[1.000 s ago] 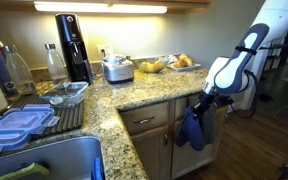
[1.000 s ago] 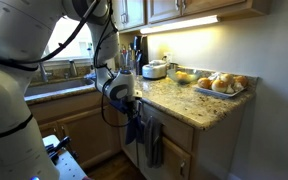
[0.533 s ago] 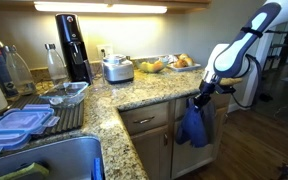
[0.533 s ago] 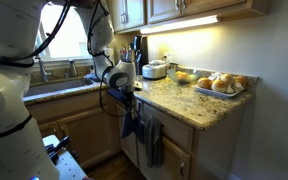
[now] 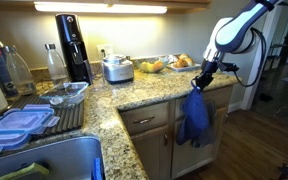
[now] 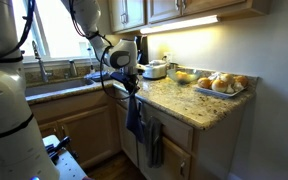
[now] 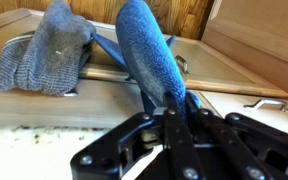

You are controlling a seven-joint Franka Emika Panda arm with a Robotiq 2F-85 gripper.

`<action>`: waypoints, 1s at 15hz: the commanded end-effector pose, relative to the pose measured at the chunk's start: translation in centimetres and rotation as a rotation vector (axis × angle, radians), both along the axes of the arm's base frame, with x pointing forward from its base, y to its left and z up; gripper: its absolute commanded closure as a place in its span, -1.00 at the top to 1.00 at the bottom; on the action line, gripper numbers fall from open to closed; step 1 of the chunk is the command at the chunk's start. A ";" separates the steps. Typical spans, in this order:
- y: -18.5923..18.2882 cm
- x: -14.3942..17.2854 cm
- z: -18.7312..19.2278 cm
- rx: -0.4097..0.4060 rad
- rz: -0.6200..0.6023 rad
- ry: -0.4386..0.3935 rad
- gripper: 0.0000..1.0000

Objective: Take the cloth and put it on the counter

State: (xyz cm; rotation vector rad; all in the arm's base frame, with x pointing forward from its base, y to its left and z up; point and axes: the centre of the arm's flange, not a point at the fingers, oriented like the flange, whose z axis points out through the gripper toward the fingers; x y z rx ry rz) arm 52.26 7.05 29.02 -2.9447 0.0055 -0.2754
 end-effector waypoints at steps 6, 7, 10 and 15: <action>-2.6 5.4 8.7 -0.086 -0.042 -0.122 -0.82; -3.0 6.5 8.9 -0.108 -0.041 -0.157 -0.82; -3.9 10.2 8.9 -0.141 -0.038 -0.193 -0.83; -4.2 15.8 6.8 -0.114 -0.044 -0.207 -0.83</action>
